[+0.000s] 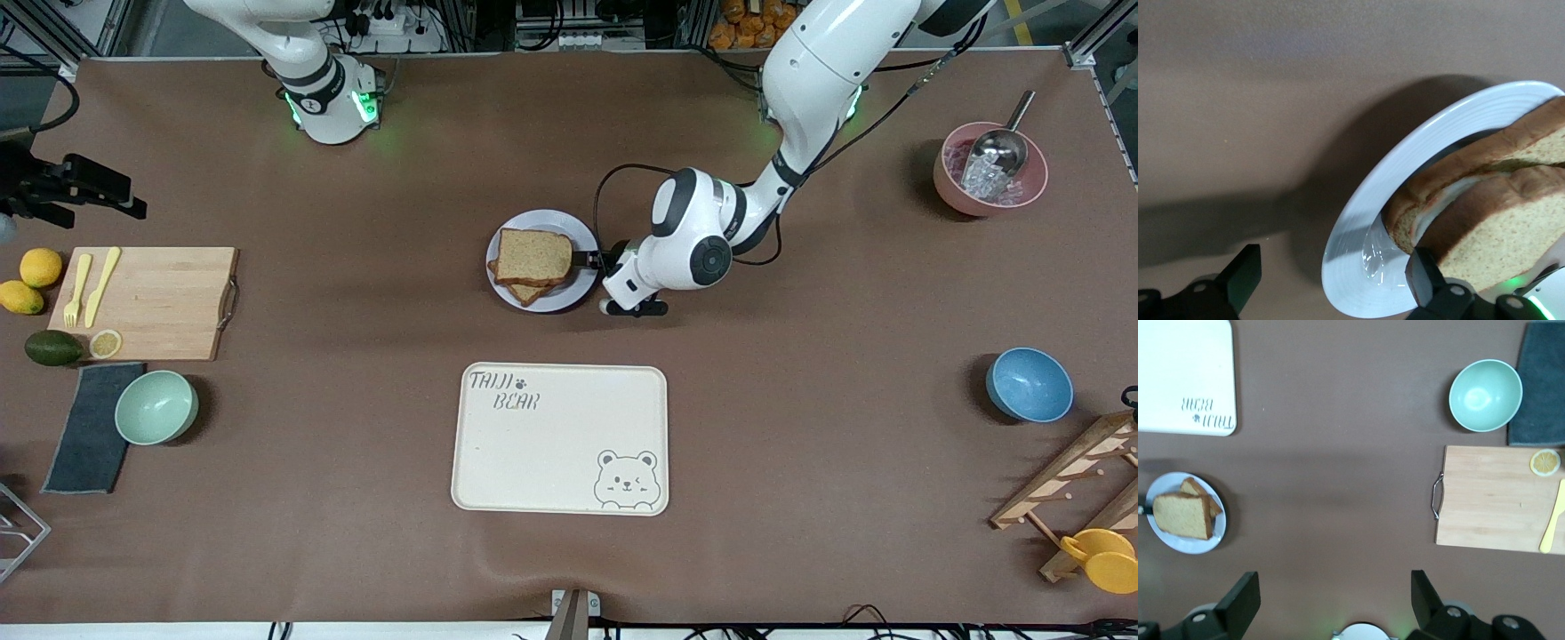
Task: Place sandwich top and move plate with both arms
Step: 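Grasp the white plate's rim with the left gripper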
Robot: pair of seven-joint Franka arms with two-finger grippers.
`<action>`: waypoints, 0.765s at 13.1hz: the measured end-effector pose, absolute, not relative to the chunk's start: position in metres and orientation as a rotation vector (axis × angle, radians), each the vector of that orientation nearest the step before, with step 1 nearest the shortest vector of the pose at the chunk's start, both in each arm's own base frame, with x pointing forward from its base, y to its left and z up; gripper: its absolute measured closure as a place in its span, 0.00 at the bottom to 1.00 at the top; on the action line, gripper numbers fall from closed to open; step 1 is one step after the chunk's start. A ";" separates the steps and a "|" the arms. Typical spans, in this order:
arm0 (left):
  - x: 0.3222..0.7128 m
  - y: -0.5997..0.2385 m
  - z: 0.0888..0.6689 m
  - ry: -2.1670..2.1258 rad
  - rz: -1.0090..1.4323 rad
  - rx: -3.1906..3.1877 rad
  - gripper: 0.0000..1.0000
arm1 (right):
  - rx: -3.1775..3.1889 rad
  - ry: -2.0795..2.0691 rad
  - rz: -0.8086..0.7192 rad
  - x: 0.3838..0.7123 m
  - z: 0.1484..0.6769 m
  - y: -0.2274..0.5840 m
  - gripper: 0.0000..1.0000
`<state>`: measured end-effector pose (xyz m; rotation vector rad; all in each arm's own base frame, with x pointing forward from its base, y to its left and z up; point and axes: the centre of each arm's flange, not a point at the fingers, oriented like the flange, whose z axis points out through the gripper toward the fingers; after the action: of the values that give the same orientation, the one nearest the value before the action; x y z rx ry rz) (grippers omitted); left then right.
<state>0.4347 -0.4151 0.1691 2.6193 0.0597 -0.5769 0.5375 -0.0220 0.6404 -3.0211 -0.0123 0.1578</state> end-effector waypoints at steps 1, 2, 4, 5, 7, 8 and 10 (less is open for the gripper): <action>0.433 -0.417 0.169 0.056 -0.579 2.619 0.00 | -3.025 0.028 0.147 0.538 0.642 -0.017 0.00; 0.432 -0.418 0.169 0.051 -0.582 2.619 0.00 | -3.029 0.047 0.138 0.539 0.643 -0.011 0.00; 0.430 -0.419 0.168 0.038 -0.582 2.619 0.00 | -3.039 0.061 0.124 0.540 0.643 -0.009 0.00; 0.428 -0.418 0.166 0.013 -0.581 2.618 0.00 | -3.042 0.064 0.118 0.540 0.644 -0.010 0.00; 0.426 -0.415 0.163 -0.031 -0.573 2.618 0.00 | -3.045 0.072 0.105 0.541 0.644 -0.013 0.00; 0.426 -0.413 0.164 -0.045 -0.568 2.617 0.00 | -3.046 0.075 0.102 0.542 0.644 -0.014 0.00; 0.429 -0.412 0.169 -0.053 -0.550 2.614 0.00 | -3.056 0.084 0.102 0.543 0.643 -0.016 0.00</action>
<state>0.4293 -0.4119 0.1690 2.6143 -0.0533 -0.5504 0.5425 -0.0160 0.6434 -3.0555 0.0842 0.1024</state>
